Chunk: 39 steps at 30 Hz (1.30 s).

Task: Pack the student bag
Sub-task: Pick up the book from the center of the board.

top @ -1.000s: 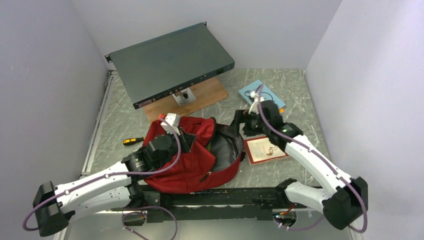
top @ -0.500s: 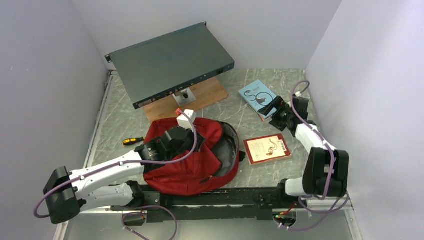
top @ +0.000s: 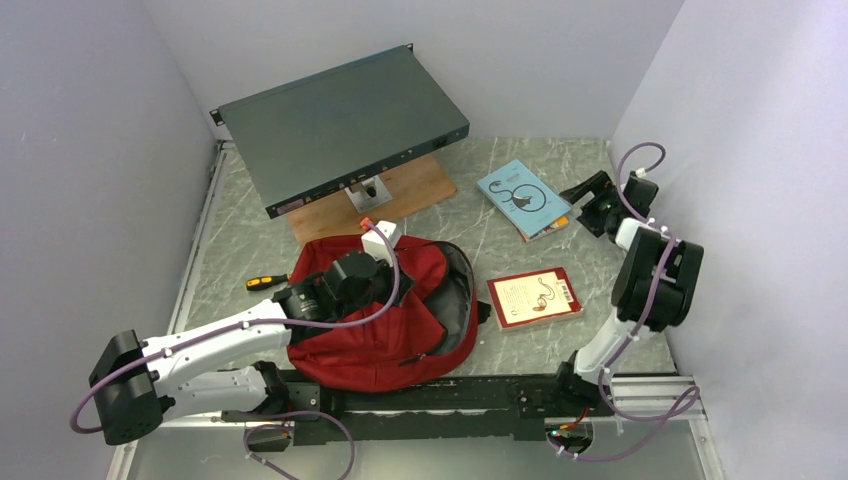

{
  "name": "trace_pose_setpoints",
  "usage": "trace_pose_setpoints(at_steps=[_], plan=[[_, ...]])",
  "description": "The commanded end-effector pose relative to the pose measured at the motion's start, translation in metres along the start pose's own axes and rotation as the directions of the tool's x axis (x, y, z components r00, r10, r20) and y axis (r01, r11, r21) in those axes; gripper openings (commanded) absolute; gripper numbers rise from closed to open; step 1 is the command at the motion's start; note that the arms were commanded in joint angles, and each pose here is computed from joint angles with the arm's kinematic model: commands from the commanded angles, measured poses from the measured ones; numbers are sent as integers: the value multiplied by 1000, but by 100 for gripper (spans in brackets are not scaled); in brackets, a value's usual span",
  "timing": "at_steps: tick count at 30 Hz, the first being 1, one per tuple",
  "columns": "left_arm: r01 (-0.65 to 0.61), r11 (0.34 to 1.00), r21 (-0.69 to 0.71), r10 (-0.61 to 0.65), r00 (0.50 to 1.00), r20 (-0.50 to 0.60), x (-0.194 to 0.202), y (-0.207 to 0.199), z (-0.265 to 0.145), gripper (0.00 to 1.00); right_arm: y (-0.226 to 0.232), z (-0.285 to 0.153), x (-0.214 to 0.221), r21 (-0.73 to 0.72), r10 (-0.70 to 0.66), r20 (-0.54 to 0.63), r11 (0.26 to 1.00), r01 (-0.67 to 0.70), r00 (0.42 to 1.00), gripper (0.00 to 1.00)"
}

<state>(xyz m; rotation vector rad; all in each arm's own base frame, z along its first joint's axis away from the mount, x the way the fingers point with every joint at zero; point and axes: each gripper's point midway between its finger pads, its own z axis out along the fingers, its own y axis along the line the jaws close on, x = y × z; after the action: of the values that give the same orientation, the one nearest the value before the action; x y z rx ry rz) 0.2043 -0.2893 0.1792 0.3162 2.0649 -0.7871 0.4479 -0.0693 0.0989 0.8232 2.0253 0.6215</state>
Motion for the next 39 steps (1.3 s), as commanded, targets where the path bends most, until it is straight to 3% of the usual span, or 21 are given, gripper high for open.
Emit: trace_pose_setpoints(at_steps=[1,5,8,12,29,39], plan=[[-25,996,80,22,999,43,-21,-21,-5,0,-9,23,-17,-123,41,-24,991,-44,999,91],[-23,996,87,18,998,53,-23,-21,-6,0,-22,42,-15,-235,103,-82,965,-120,991,79],[-20,996,85,16,999,49,-22,-21,-6,0,-23,48,-21,-284,139,-70,947,-153,988,76],[-13,996,87,9,999,48,-24,-22,-8,0,-25,61,-11,-344,222,-142,903,-258,965,67],[8,995,102,-11,1000,28,-26,-30,-4,0,-23,80,4,-397,278,-208,852,-341,938,47],[15,995,103,-18,999,29,-27,-32,0,0,-18,83,18,-406,274,-223,846,-345,935,48]])
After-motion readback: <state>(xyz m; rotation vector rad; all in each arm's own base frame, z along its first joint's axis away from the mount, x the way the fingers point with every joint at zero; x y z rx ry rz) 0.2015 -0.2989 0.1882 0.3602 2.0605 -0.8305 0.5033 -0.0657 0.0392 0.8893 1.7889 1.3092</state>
